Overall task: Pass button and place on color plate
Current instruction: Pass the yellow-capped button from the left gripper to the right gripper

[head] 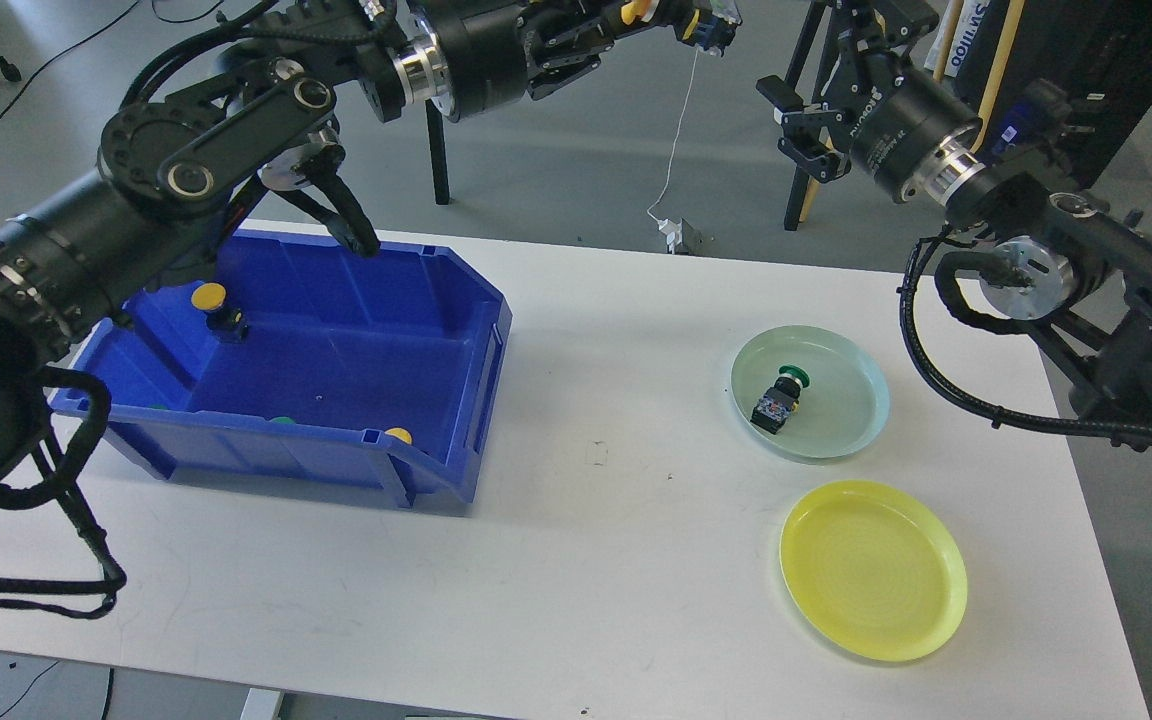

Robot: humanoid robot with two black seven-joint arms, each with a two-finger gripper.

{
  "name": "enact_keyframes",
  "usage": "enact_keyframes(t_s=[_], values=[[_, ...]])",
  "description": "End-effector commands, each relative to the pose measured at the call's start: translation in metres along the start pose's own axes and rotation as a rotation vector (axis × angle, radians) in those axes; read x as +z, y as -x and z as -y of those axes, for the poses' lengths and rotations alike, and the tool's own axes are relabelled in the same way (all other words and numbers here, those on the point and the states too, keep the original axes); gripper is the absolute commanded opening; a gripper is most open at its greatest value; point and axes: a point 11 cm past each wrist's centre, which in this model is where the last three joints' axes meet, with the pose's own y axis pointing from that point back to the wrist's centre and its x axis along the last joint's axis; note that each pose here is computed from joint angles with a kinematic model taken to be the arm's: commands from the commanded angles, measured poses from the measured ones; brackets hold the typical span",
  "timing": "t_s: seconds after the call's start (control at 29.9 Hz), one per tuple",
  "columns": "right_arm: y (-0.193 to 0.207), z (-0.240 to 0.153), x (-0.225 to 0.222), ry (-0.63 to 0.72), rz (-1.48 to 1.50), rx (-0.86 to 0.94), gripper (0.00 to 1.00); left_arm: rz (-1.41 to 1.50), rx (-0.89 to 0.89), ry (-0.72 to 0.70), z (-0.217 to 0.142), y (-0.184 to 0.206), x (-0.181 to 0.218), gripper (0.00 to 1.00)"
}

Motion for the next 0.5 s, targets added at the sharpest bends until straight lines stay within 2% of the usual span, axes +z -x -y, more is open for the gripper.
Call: enact_keyframes(t_s=[0.0, 0.23, 0.47], values=[[0.009, 0.005, 0.001, -0.02, 0.015, -0.017, 0.96, -0.022, 0.02, -0.005, 0.003, -0.002, -0.004, 0.19], [0.027, 0.017, 0.0, -0.056, 0.04, -0.05, 0.91, -0.045, 0.022, 0.0, 0.011, 0.003, -0.006, 0.19], [0.036, 0.025, -0.004, -0.072, 0.031, -0.065, 0.74, -0.047, 0.022, 0.002, 0.012, 0.004, -0.006, 0.19]])
